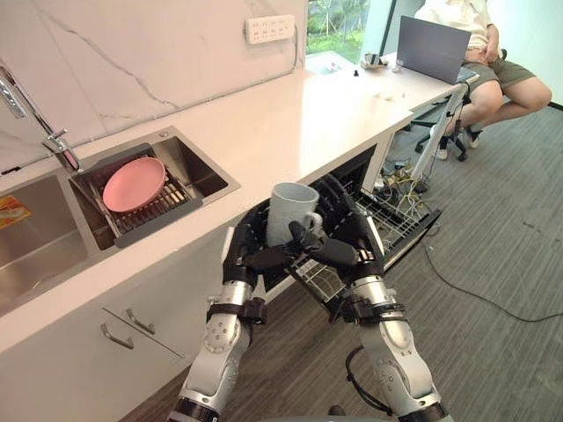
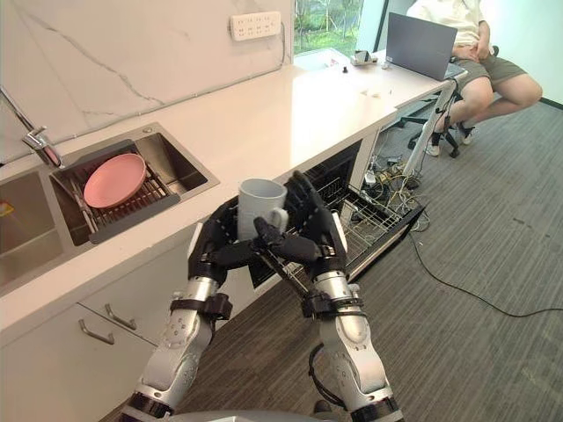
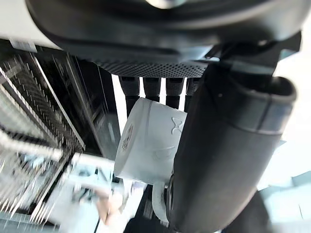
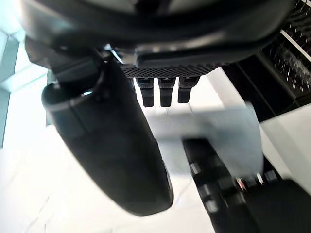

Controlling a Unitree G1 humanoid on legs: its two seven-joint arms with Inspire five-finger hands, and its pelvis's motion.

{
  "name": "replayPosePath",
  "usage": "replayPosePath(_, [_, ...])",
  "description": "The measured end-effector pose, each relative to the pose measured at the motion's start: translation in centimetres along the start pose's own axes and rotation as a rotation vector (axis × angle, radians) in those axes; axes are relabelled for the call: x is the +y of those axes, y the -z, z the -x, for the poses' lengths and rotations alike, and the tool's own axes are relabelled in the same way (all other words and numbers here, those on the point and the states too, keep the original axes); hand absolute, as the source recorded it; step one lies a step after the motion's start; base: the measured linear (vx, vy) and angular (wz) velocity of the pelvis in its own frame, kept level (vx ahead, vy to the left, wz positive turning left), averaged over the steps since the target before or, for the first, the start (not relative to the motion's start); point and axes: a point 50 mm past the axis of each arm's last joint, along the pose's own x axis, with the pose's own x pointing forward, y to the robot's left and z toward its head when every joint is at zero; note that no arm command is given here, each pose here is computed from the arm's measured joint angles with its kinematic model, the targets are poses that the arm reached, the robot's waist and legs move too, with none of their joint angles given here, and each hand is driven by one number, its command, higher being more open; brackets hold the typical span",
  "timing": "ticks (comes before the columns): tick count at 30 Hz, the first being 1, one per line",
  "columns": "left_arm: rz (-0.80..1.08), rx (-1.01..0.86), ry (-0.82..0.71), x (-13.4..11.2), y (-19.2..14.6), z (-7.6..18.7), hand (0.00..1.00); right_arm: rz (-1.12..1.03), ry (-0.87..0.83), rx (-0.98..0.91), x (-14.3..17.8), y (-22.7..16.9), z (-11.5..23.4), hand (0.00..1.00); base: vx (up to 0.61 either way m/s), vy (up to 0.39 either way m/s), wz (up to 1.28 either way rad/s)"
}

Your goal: Walk over to the sink, pick up the cup, carry it to the dishwasher, place the cup inside the dishwasher, then close the dishwasher door

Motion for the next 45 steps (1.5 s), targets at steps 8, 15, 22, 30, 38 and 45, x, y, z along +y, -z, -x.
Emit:
replayPosePath(8, [-0.009,-0.003,0.043,-0.5,-0.1,-0.1,0.30,0.022,0.014,0.017,-0.5,0.3,-0.3,0.30,-0.04,-0.014,0.01])
replayPosePath(15, [0.003,-0.021,0.084,-1.6,-0.6,-0.1,0.90,0.022,0.057,-0.007,-1.4,-0.4,-1.0,0.30,-0.04,-0.017,0.06])
replayPosePath(22, [-0.010,-0.054,0.119,-2.4,-1.3,0.0,0.90,-0.034,0.100,-0.053,-1.8,-1.0,-1.3,0.30,-0.05,-0.019,0.01])
replayPosePath(30, [-0.006,-0.204,0.000,-1.3,-4.3,0.7,0.90,0.049,0.290,-0.162,-3.9,-2.9,-0.7,0.30,0.00,-0.002,0.00])
replayPosePath(38, [-0.006,-0.125,-0.229,3.4,-2.8,3.4,0.90,0.259,0.545,-0.189,-8.6,-4.4,2.3,0.30,-0.02,-0.012,0.06])
replayPosePath(45, [0.009,0.030,-0.132,4.3,0.2,5.2,0.90,0.421,0.557,-0.004,-11.3,-2.1,3.3,0.30,-0.04,-0.025,0.16])
